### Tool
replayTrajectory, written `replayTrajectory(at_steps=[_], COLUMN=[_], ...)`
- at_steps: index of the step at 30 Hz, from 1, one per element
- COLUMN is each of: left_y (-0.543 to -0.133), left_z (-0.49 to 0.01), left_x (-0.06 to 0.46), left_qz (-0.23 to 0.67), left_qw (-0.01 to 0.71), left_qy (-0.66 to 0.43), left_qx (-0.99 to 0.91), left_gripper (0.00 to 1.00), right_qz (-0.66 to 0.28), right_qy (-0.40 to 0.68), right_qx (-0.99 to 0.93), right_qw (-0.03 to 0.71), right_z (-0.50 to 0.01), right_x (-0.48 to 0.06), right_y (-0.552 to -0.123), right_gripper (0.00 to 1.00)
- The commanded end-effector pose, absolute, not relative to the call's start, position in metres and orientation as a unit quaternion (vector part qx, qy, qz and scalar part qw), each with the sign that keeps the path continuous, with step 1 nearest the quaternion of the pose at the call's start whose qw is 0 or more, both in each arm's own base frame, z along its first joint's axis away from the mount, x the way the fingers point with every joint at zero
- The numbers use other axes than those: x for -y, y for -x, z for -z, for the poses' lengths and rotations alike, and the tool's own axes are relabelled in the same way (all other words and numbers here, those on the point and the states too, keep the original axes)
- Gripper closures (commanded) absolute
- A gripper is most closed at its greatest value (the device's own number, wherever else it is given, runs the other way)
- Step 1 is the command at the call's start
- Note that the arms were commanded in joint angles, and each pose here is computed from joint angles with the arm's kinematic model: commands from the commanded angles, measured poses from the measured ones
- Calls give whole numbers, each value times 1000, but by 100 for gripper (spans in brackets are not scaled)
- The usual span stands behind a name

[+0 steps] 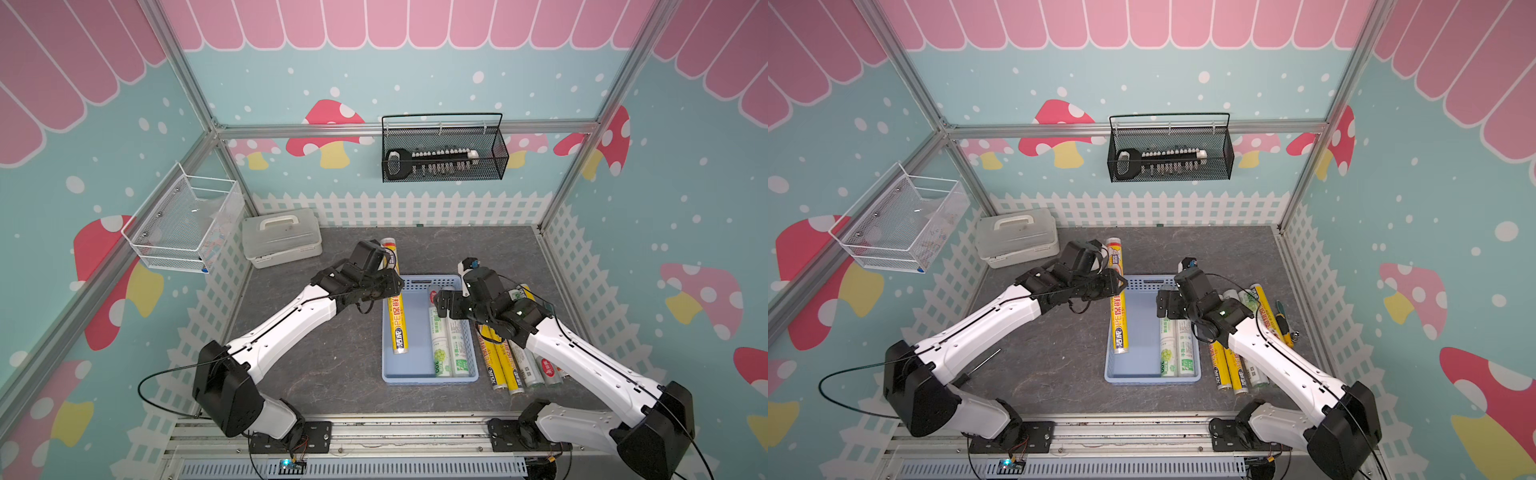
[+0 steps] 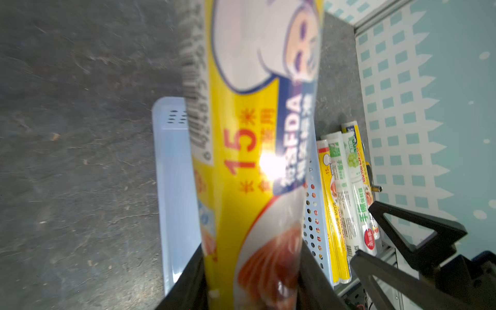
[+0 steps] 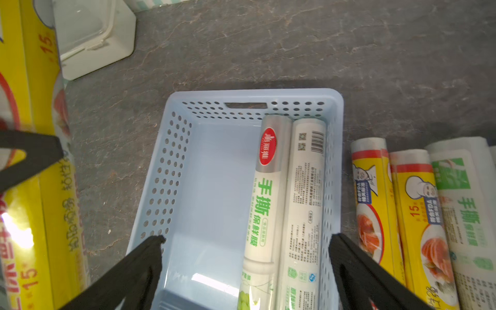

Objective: Put the plastic wrap into the basket
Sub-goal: Place the plastic wrap in the basket.

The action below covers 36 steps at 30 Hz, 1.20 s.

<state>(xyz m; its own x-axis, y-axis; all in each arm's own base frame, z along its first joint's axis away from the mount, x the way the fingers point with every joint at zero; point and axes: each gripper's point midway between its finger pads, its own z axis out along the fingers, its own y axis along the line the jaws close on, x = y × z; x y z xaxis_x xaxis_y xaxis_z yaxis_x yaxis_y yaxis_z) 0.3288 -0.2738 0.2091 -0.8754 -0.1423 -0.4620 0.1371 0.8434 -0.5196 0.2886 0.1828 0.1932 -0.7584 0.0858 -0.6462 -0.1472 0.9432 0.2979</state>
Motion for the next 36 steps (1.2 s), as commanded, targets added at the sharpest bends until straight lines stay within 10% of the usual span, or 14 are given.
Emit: replayTrajectory(at_steps=[1, 36], left_y=[-328, -305], left_z=[-209, -65], left_x=[305, 352], left_qz=[315, 264], left_qw=[232, 66], left_qy=[-18, -7], left_qx=[-920, -962], left_gripper=[88, 76], right_qz=[-187, -156], right_qy=[1, 59], right_qx=[-926, -946], right_qw=[327, 279], right_z=[-184, -159], right_x=[-176, -179], right_y=[-278, -276], right_gripper=[1, 1])
